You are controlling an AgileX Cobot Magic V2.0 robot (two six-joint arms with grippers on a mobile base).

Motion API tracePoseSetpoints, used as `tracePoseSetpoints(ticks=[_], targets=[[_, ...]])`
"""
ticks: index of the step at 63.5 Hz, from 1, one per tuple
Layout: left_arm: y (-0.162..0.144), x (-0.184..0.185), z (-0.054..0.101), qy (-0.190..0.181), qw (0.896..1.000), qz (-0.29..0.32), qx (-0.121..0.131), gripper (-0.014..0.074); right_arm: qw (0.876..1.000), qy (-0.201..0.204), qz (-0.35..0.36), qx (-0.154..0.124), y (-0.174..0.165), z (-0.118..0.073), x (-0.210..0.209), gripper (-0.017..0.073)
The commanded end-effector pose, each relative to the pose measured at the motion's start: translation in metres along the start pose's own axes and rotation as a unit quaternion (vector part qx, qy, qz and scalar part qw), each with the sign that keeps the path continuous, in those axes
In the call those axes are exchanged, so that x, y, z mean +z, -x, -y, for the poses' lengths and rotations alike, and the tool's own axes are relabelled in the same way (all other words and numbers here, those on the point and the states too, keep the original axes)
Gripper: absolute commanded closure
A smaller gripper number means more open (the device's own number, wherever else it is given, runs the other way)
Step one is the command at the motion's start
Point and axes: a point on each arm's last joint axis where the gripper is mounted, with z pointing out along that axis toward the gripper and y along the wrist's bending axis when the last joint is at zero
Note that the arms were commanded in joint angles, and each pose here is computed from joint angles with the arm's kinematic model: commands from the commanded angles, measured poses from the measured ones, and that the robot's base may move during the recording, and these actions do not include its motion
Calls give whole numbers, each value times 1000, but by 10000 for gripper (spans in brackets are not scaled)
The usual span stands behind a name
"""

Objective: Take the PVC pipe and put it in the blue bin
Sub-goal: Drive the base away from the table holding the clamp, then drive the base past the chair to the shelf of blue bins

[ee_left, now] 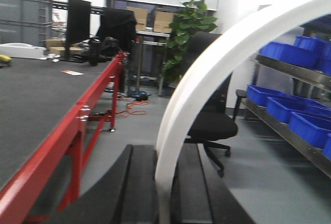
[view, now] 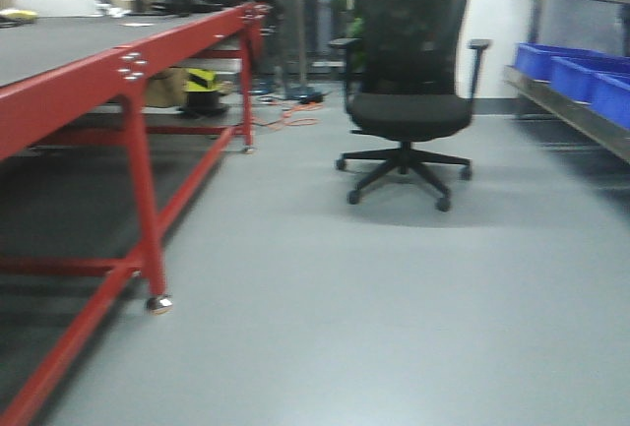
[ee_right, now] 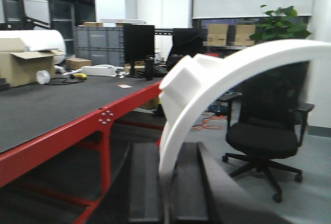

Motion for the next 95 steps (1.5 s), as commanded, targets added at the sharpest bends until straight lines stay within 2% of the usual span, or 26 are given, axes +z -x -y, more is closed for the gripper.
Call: tracePoseSetpoints(ticks=[1,95], targets=[[4,-2,1,-6,1000,18,-1,704,1000,1,17,-4,3,0,-2,715],[4,-2,1,-6,1000,18,-1,704,1000,1,17,-4,3,0,-2,715]])
